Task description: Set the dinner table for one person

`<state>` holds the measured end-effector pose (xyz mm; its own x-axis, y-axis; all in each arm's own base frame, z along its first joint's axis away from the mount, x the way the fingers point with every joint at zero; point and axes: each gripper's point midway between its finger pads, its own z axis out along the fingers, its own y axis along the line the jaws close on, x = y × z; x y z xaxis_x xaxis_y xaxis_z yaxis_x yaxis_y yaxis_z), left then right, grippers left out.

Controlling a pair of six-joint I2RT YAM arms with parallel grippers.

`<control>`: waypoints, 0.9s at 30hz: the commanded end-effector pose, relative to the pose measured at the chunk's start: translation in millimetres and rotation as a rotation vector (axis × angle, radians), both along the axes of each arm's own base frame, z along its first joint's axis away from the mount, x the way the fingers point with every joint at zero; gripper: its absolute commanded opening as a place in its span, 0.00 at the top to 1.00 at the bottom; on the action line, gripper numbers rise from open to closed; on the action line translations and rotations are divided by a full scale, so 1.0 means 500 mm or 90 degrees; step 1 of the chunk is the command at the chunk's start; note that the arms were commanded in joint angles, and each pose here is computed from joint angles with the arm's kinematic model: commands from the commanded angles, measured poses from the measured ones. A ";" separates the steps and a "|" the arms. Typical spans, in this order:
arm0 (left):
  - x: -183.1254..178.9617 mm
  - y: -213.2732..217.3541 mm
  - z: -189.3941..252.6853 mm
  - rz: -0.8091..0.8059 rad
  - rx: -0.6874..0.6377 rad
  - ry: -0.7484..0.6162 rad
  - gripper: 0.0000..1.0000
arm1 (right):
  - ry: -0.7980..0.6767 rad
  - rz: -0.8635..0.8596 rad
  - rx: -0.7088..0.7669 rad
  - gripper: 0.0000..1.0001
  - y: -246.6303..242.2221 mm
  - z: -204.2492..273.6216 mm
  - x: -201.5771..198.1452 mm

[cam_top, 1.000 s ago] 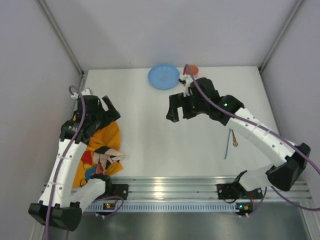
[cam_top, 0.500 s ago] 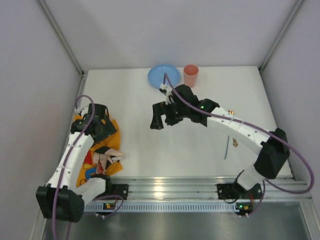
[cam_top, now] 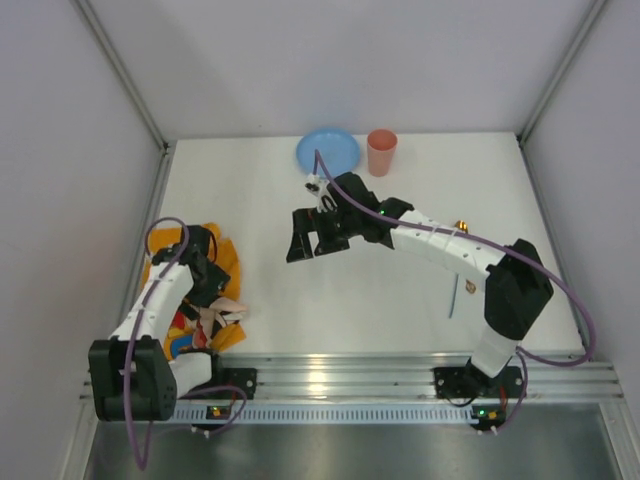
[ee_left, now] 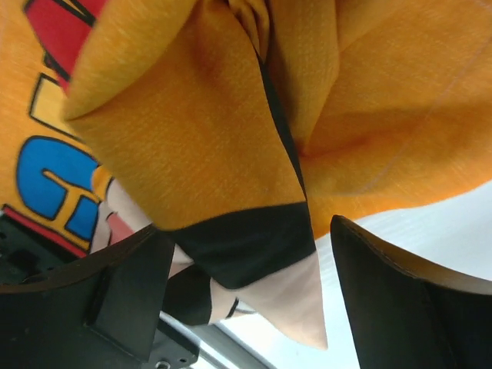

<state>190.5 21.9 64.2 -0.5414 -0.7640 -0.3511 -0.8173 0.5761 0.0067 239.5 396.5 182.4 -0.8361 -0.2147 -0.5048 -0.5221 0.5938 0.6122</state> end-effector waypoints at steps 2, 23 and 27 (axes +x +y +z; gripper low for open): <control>0.059 -0.019 -0.048 0.003 -0.041 -0.074 0.22 | -0.027 0.006 0.041 0.00 -0.002 0.050 0.004; 0.186 -0.462 -0.024 -0.493 -0.247 -0.141 1.00 | 0.072 -0.142 0.176 0.00 -0.025 -0.025 0.204; 0.149 -0.458 -0.017 -0.516 -0.241 -0.130 1.00 | 0.071 -0.171 0.150 0.00 -0.035 -0.057 0.241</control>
